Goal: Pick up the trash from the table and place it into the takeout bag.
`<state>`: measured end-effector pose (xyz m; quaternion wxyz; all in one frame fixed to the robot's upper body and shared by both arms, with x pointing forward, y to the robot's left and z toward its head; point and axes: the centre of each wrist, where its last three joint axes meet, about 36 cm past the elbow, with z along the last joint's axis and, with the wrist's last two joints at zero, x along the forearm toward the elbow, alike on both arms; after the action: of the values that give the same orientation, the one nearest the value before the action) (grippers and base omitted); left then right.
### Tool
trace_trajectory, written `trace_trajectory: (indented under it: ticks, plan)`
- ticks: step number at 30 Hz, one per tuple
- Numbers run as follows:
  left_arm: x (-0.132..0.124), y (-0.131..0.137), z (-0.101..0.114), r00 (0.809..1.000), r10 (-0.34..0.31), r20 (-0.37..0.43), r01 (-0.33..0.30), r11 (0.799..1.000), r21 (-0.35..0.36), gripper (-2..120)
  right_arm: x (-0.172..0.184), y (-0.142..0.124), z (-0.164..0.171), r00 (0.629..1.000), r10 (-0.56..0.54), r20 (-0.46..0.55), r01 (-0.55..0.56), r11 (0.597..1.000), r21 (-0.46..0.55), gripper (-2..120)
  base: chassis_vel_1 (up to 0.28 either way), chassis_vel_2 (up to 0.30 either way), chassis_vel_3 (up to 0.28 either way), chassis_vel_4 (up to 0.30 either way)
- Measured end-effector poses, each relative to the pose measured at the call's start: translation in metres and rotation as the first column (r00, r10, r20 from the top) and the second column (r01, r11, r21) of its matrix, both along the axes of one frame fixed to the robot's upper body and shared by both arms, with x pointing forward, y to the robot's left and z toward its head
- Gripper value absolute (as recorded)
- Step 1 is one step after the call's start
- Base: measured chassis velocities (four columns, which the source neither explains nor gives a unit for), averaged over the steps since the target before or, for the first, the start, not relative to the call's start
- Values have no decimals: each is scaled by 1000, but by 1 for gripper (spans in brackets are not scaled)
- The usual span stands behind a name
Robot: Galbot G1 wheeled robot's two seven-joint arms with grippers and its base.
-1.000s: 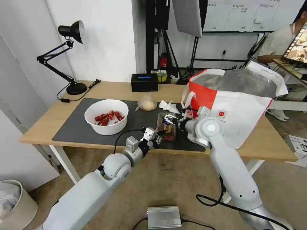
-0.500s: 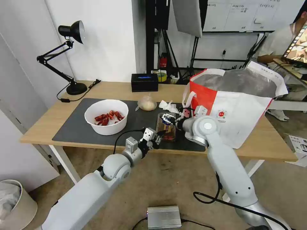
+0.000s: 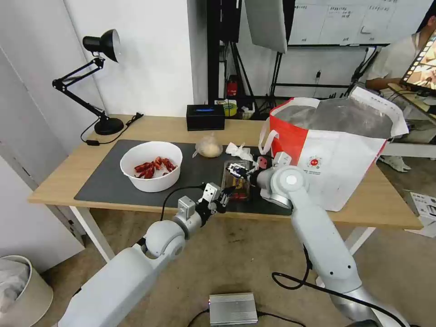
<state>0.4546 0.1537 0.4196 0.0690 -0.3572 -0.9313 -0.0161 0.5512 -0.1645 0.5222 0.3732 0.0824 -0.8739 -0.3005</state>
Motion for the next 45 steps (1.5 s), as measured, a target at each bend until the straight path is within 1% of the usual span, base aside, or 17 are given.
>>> trace_trajectory:
  ticks: [2, 4, 5, 6, 7, 10, 13, 14, 16, 19, 20, 23, 24, 25, 36, 39, 45]
  plan:
    - [0, 0, 0, 1000, 0, 0, 0, 1000, -1, 0, 0, 0, 0, 1000, 0, -1, 0, 1000, 0, 89, 0, 0, 0, 0]
    - [0, -1, 0, 1000, -1, 1, 1, 1000, -2, 0, 1, 1, -1, 1000, -1, -4, 1, 1000, 2, 78, 0, 0, 0, 0]
    - [0, -1, 0, 1000, -1, 1, 1, 1000, -2, 0, 1, 1, -1, 1000, -1, -4, 1, 1000, 2, 78, 0, 0, 0, 0]
    - [0, -1, 0, 1000, -1, 1, 1, 1000, -2, 0, 1, 1, -1, 1000, 0, -5, 0, 1000, 4, 72, 0, 0, 0, 0]
    - [0, -1, 0, 1000, -1, 1, 1, 1000, -2, 0, 1, 1, -1, 1000, 0, -5, 0, 1000, 4, 72, 0, 0, 0, 0]
    - [0, -1, 0, 1000, -1, 2, 1, 1000, -3, 0, 1, 4, -2, 1000, -1, -6, 1, 1000, 6, 53, 0, 0, 0, 0]
    - [0, -1, 1, 1000, -1, 3, 1, 1000, -3, 0, 1, 4, -2, 1000, -1, -6, 1, 1000, 5, 50, 0, 0, 0, 0]
    - [-1, -1, 1, 1000, -2, 3, 2, 1000, -3, 0, 1, 4, -2, 1000, -2, -4, 2, 1000, 4, 41, 0, 0, 0, 0]
    - [-1, -1, 1, 1000, -3, 4, 3, 1000, -3, 0, 1, 4, -2, 1000, -2, -4, 2, 1000, 3, 39, 0, 0, 0, 0]
    - [-1, -1, 0, 1000, -3, 4, 3, 1000, -4, 0, 2, 3, -1, 1000, -6, -3, 6, 1000, -1, 22, 0, 0, 0, 0]
    - [-1, -1, 0, 1000, -3, 4, 3, 1000, -4, 0, 2, 3, -1, 1000, -6, -3, 6, 1000, -1, 22, 0, 0, 0, 0]
    - [-1, -2, 0, 1000, -3, 7, 3, 1000, -8, 0, 2, 1, -1, 1000, -11, -1, 11, 1000, -6, 7, 0, 0, 0, 0]
    - [-1, -2, 0, 1000, -3, 7, 3, 1000, -8, 0, 2, 1, -1, 1000, -11, -1, 11, 1000, -6, 7, 0, 0, 0, 0]
    - [-1, -2, 0, 1000, -3, 8, 3, 1000, -8, 0, 1, 0, -1, 1000, -11, 0, 11, 1000, -6, 2, 0, 0, 0, 0]
    - [0, 1, 1, 1000, 7, 14, -7, 1000, -17, 0, -2, -1, -3, 1000, -23, -9, 22, 1000, -16, 0, 0, 0, 0, 0]
    - [2, 10, 8, 999, 25, 28, -24, 999, -25, 0, -2, -2, -3, 1000, -23, -8, 23, 1000, -15, 0, 0, 0, 0, 0]
    - [2, 26, 13, 998, 50, 39, -49, 999, -14, 0, -1, -3, 0, 1000, -26, -1, 26, 1000, -13, 0, 0, 0, 0, 0]
